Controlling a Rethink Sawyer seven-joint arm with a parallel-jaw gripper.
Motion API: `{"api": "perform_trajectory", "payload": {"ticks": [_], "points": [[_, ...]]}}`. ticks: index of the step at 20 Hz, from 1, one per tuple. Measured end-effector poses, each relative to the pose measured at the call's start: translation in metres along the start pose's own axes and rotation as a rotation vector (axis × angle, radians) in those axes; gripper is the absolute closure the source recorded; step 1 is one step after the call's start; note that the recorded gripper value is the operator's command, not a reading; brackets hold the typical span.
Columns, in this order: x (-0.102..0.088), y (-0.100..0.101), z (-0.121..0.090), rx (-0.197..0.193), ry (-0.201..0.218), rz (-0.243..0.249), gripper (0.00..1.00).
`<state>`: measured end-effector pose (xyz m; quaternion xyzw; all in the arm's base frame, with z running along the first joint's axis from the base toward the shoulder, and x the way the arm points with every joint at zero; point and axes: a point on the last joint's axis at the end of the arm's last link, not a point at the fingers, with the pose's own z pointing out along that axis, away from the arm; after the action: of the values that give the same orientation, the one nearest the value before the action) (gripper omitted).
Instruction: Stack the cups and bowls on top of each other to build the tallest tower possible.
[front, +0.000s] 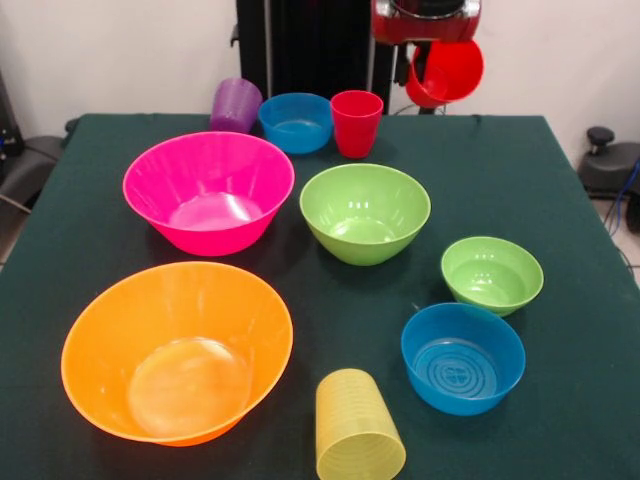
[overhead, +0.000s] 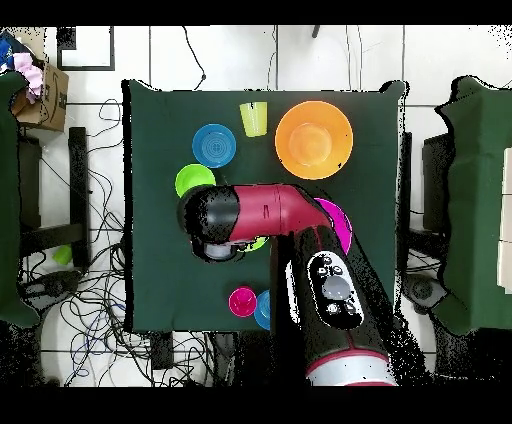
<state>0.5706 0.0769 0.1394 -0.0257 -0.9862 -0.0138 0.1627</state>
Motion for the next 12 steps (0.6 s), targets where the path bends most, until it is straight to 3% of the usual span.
{"api": "perform_trajectory", "payload": {"ticks": [2, 6, 7, 11, 12], "points": [[-0.002, -0.006, -0.008, 0.006, -0.02, -0.001, 1.0], [-0.006, -0.038, -0.024, 0.025, -0.064, 0.001, 1.0], [-0.008, -0.065, -0.029, 0.037, -0.084, -0.002, 1.0], [-0.01, -0.099, -0.033, 0.049, -0.101, -0.007, 1.0], [-0.011, -0.12, -0.034, 0.052, -0.112, -0.013, 1.0]]}}
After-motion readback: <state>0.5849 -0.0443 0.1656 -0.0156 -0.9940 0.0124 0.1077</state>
